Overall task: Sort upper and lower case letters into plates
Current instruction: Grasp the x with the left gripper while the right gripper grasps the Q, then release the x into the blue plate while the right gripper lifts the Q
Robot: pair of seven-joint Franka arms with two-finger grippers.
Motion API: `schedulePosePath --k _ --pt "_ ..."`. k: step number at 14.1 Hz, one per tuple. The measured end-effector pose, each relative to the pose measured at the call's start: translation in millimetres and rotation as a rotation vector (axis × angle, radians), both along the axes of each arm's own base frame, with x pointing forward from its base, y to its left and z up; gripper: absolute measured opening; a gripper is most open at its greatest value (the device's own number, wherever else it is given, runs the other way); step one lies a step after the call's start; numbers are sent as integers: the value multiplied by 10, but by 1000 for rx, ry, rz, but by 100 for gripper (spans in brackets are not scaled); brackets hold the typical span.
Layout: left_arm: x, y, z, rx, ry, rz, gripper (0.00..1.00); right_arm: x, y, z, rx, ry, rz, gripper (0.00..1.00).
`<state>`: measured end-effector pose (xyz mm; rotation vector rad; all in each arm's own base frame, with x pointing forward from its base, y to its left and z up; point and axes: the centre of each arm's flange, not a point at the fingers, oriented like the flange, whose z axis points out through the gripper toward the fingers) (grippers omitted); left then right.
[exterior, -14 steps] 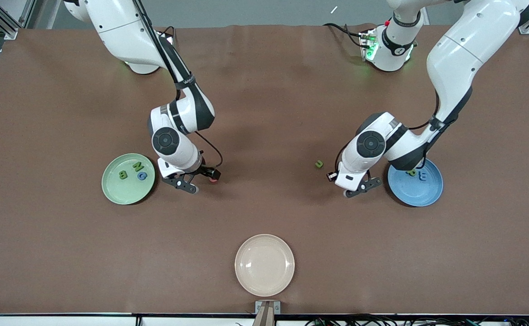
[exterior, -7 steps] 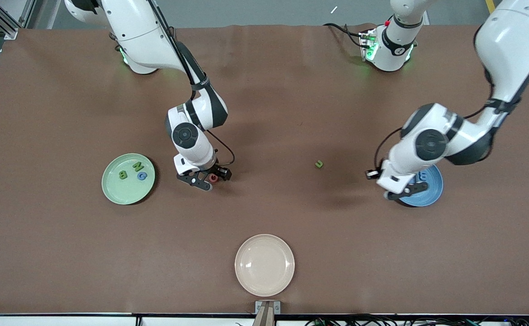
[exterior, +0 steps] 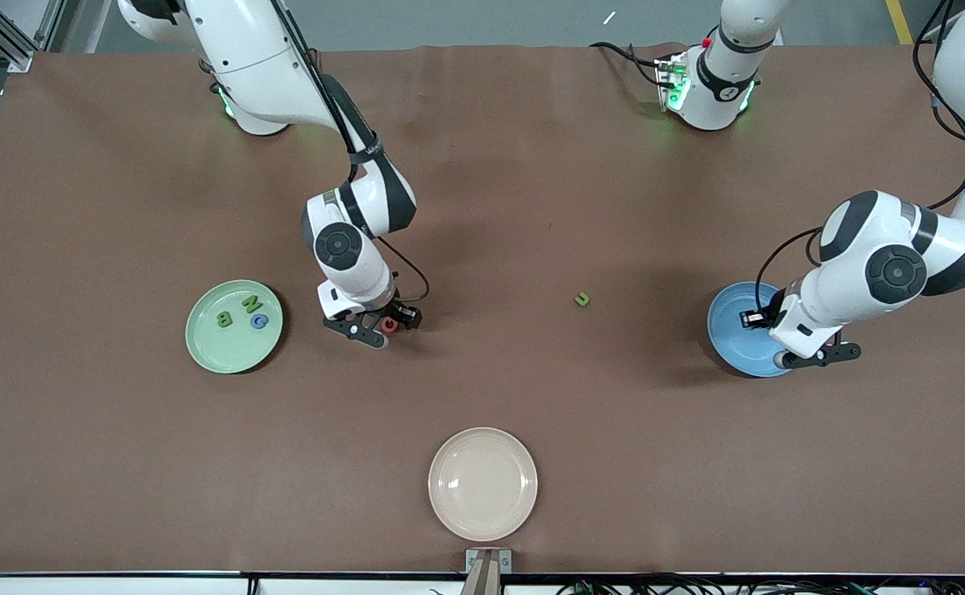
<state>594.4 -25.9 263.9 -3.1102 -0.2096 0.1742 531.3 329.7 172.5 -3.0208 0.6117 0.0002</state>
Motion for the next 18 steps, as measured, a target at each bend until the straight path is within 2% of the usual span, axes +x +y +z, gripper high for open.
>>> schedulePosePath --k 1,2,4,7,9,10,11,14,15,16,18 --pt "7 36 -85 -7 -7 0 27 2 4 5 0 0 0 56" --pt "15 65 -168 -14 -13 0 27 4 4 7 0 0 0 55" --pt "27 94 -335 -14 -18 -4 27 16 9 22 2 -3 0 38" --pt "42 69 -595 -6 -22 -10 27 20 8 26 2 -4 2 34" --pt "58 55 -689 12 -21 -22 27 23 4 28 1 -4 3 28" --pt "68 66 -713 19 -20 -25 27 26 2 30 1 -4 4 24" --pt "77 95 -726 23 -21 -30 27 30 -3 34 -1 0 3 15" --pt "107 197 -723 27 -24 -45 27 45 -27 41 -13 25 0 16" --pt "114 205 -718 27 -26 -45 27 56 -31 50 -14 28 -1 21" --pt "125 204 -709 27 -28 -44 28 71 -22 69 -12 26 -2 31" --pt "168 214 -668 28 -39 -41 45 87 -8 90 -10 23 -2 52"
